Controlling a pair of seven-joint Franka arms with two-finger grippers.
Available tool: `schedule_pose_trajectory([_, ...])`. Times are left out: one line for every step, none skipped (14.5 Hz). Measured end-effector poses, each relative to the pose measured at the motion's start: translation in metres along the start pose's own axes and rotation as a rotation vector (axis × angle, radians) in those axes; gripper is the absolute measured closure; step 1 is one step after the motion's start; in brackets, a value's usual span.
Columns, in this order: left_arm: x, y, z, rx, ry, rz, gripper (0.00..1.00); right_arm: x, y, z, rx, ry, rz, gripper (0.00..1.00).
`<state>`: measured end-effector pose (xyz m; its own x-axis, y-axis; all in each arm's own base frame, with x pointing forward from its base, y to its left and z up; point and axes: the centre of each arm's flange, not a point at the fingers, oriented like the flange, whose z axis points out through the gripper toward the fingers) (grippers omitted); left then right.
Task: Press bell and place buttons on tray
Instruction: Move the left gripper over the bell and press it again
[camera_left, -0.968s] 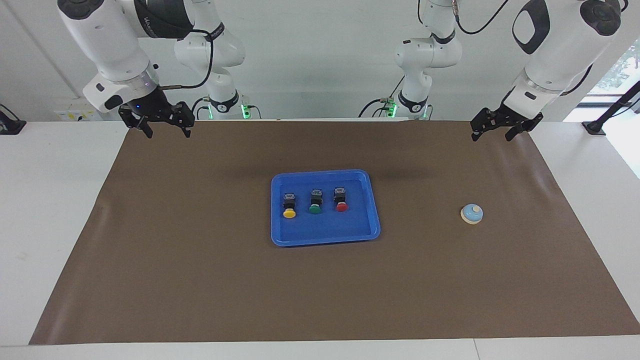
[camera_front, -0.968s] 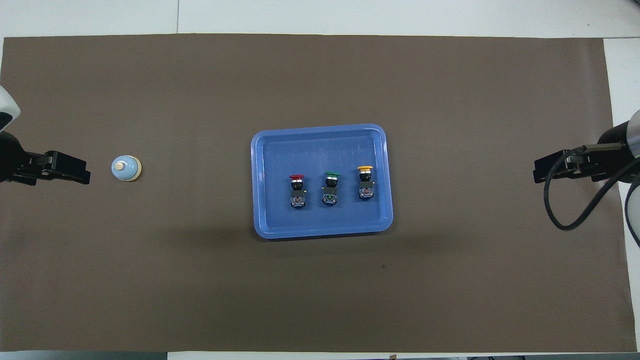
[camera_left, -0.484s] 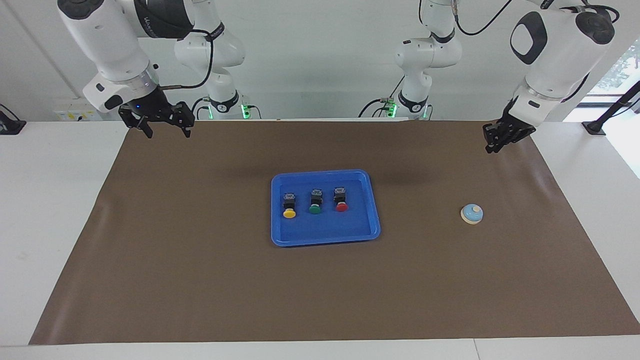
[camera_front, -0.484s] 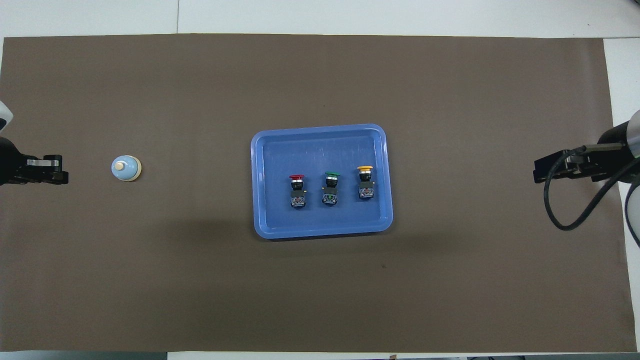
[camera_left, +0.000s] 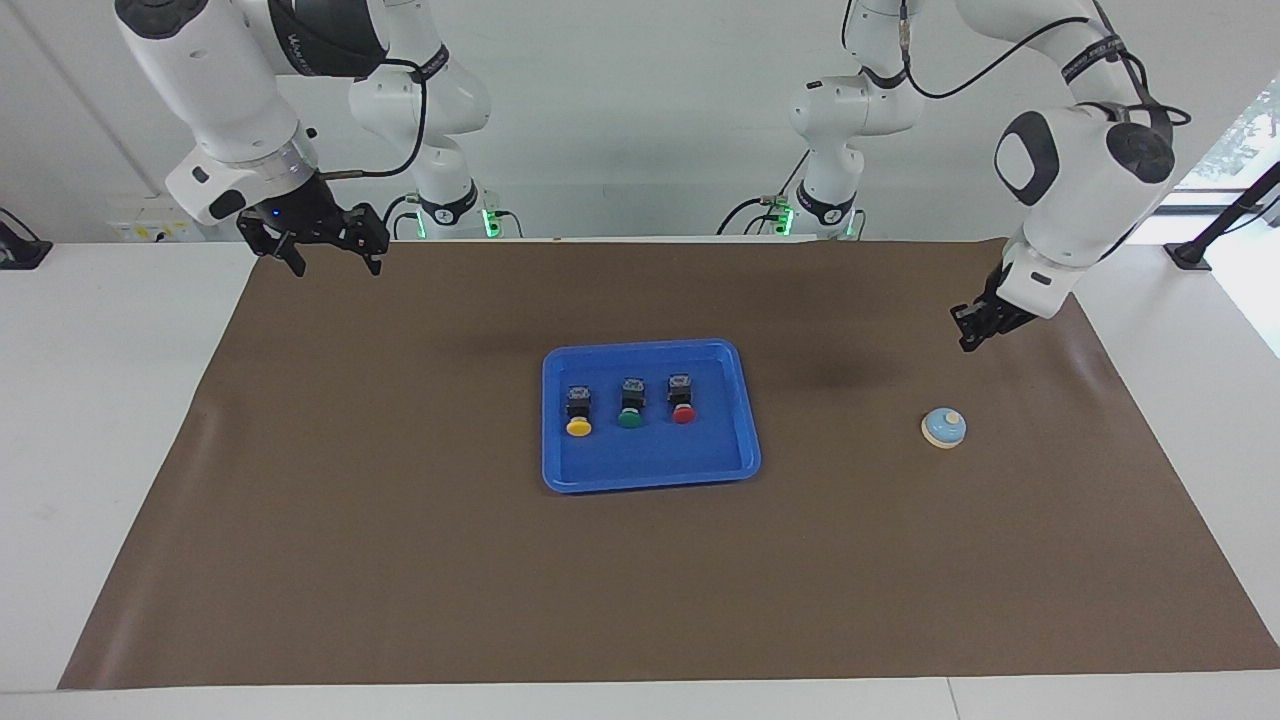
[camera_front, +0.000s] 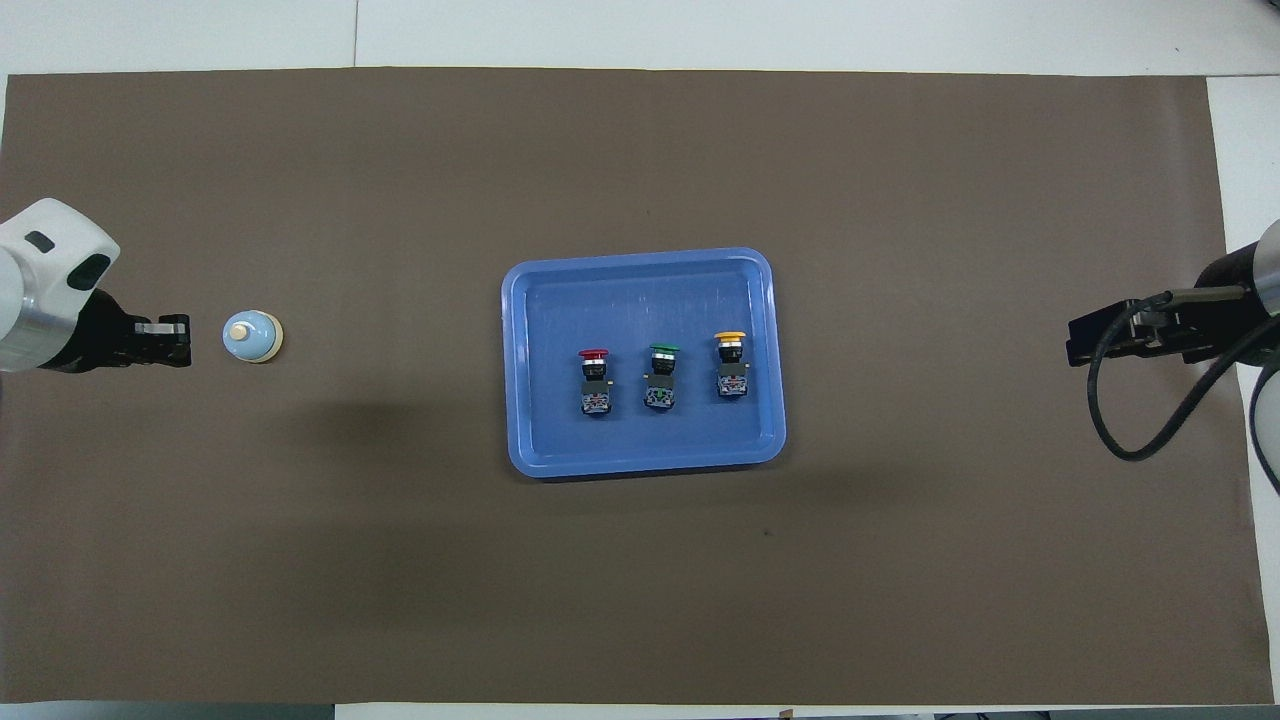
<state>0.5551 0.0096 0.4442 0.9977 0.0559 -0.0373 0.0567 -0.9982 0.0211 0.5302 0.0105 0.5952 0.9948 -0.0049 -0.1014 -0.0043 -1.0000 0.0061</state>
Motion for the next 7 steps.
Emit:
schedule_pose_trajectory([0.010, 0.000, 0.017, 0.001, 0.013, 0.008, 0.99, 0.000, 0.000, 0.000, 0.000, 0.000, 0.000, 0.00])
schedule_pose_trajectory([0.017, -0.001, 0.031, 0.001, 0.031, 0.009, 0.99, 0.000, 0.000, 0.000, 0.000, 0.000, 0.000, 0.00])
schedule_pose_trajectory([0.023, -0.002, 0.044, 0.005, 0.044, 0.011, 0.99, 0.000, 0.000, 0.000, 0.000, 0.000, 0.000, 0.00])
schedule_pose_trajectory([0.027, -0.004, 0.055, 0.014, 0.049, 0.016, 0.99, 0.000, 0.000, 0.000, 0.000, 0.000, 0.000, 0.00])
schedule_pose_trajectory([0.030, -0.006, 0.064, 0.025, 0.049, 0.019, 0.99, 0.000, 0.000, 0.000, 0.000, 0.000, 0.000, 0.00])
schedule_pose_trajectory([0.032, -0.010, 0.071, 0.032, 0.050, 0.019, 0.99, 0.000, 0.000, 0.000, 0.000, 0.000, 0.000, 0.00])
schedule_pose_trajectory([0.032, -0.013, 0.078, 0.035, 0.055, 0.018, 0.99, 0.000, 0.000, 0.000, 0.000, 0.000, 0.000, 0.00])
